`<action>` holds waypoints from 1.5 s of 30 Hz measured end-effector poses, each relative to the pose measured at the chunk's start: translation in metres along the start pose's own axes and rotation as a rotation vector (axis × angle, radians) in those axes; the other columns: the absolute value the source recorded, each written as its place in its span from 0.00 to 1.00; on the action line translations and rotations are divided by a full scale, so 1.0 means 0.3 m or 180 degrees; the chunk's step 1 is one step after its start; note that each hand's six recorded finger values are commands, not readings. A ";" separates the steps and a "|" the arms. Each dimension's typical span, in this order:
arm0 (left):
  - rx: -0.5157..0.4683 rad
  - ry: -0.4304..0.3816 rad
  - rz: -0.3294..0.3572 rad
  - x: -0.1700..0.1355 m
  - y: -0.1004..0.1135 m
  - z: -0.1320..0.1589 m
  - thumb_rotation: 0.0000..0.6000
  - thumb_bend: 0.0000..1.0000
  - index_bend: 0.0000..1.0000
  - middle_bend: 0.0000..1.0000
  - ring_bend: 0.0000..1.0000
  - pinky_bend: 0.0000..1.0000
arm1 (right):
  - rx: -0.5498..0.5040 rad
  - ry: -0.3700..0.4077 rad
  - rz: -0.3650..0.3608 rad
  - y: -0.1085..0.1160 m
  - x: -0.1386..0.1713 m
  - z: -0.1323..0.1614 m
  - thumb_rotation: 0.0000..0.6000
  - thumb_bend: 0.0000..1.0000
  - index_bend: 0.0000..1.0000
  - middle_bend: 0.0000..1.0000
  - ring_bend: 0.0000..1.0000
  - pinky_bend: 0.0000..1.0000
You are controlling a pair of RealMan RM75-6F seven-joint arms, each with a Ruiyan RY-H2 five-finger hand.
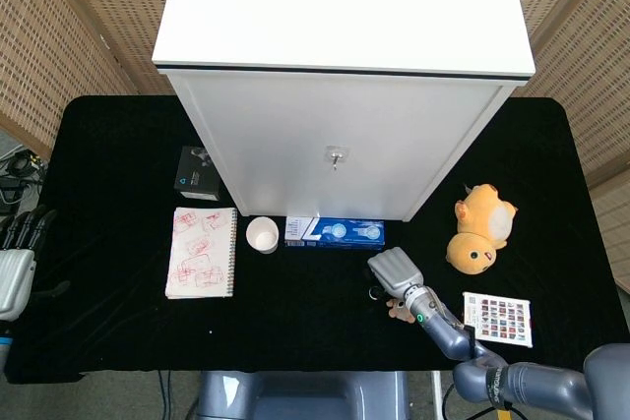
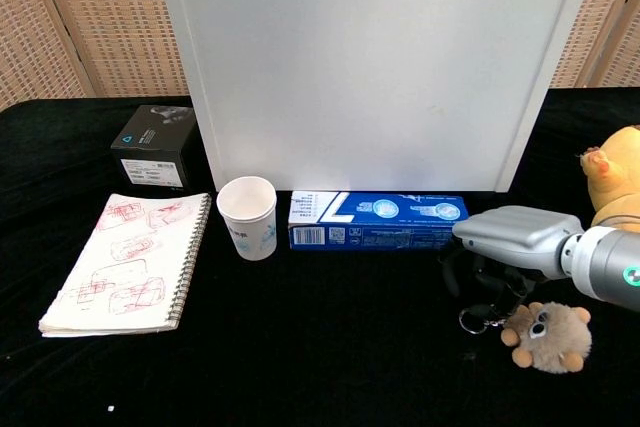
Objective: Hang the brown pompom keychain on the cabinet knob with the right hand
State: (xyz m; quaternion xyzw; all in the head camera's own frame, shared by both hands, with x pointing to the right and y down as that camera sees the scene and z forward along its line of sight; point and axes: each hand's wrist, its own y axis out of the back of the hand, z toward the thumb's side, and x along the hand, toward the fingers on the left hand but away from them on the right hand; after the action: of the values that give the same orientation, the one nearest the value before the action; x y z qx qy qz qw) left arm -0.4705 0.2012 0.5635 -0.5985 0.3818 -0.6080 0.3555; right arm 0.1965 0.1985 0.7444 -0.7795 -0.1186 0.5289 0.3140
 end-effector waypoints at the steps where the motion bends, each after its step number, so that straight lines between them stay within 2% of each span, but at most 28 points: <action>1: 0.0001 -0.0004 -0.0002 0.000 -0.001 0.002 1.00 0.00 0.00 0.00 0.00 0.00 | 0.0013 0.0003 -0.0002 -0.002 0.000 0.000 1.00 0.51 0.52 0.93 0.95 1.00; 37: 0.0028 0.0010 -0.0018 0.000 -0.009 0.005 1.00 0.00 0.00 0.00 0.00 0.00 | 0.0128 0.0041 0.0056 -0.048 -0.024 0.012 1.00 0.53 0.53 0.93 0.95 1.00; 45: 0.0027 0.0009 -0.0021 0.001 -0.009 0.005 1.00 0.00 0.00 0.00 0.00 0.00 | 0.0130 0.0060 0.0085 -0.055 -0.027 0.015 1.00 0.64 0.57 0.93 0.95 1.00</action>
State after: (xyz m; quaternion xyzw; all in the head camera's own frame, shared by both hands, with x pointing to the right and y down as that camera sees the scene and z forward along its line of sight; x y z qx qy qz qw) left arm -0.4690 0.2022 0.5661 -0.5974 0.3778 -0.6116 0.3555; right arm 0.1916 0.2087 0.7595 -0.7794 -0.0944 0.5280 0.3238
